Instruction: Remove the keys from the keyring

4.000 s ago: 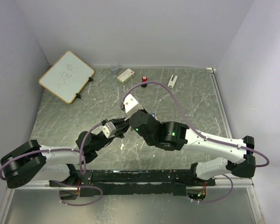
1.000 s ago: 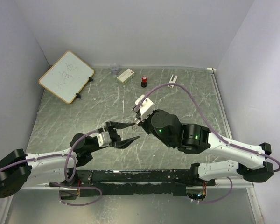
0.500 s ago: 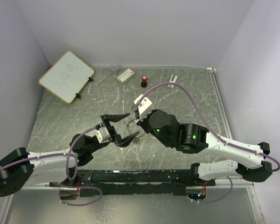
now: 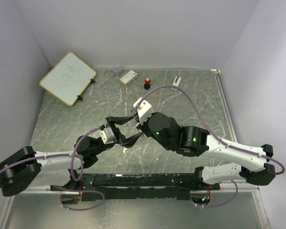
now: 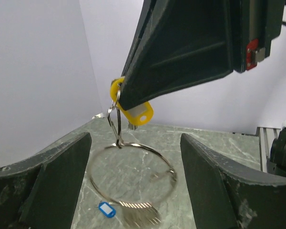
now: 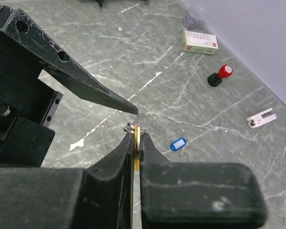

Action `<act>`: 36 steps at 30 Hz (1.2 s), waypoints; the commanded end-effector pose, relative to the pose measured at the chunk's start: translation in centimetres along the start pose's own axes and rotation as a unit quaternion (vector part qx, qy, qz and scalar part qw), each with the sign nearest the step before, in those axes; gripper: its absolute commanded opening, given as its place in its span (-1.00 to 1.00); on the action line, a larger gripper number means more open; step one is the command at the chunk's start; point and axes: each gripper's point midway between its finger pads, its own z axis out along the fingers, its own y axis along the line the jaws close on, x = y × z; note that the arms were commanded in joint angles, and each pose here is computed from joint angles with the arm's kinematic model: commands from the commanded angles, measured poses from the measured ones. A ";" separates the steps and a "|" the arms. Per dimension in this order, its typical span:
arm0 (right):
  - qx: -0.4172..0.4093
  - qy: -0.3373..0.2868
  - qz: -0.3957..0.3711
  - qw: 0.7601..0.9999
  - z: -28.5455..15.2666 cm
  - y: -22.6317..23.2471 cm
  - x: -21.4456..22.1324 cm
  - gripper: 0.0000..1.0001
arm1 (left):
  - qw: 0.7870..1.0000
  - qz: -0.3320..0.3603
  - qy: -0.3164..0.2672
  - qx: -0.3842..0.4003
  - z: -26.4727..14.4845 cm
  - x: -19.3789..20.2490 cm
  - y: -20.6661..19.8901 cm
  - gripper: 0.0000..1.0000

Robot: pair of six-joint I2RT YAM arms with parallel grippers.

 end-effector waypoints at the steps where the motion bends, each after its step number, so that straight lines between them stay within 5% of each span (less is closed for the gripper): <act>1: 0.000 -0.022 0.017 1.000 -0.1 -0.2 -1.2 -1.00 | 0.999 -0.022 -0.042 -0.008 1.2 -2.7 0.3 0.72; 20: 0.007 -0.027 0.026 0.999 0.1 -0.2 -0.9 -1.00 | 0.994 -0.050 -0.031 -0.092 0.1 -2.0 2.9 0.58; 36: 0.005 -0.024 0.023 0.999 0.7 0.3 -0.8 -1.00 | 0.996 -0.027 -0.039 -0.081 0.6 -1.7 2.7 0.03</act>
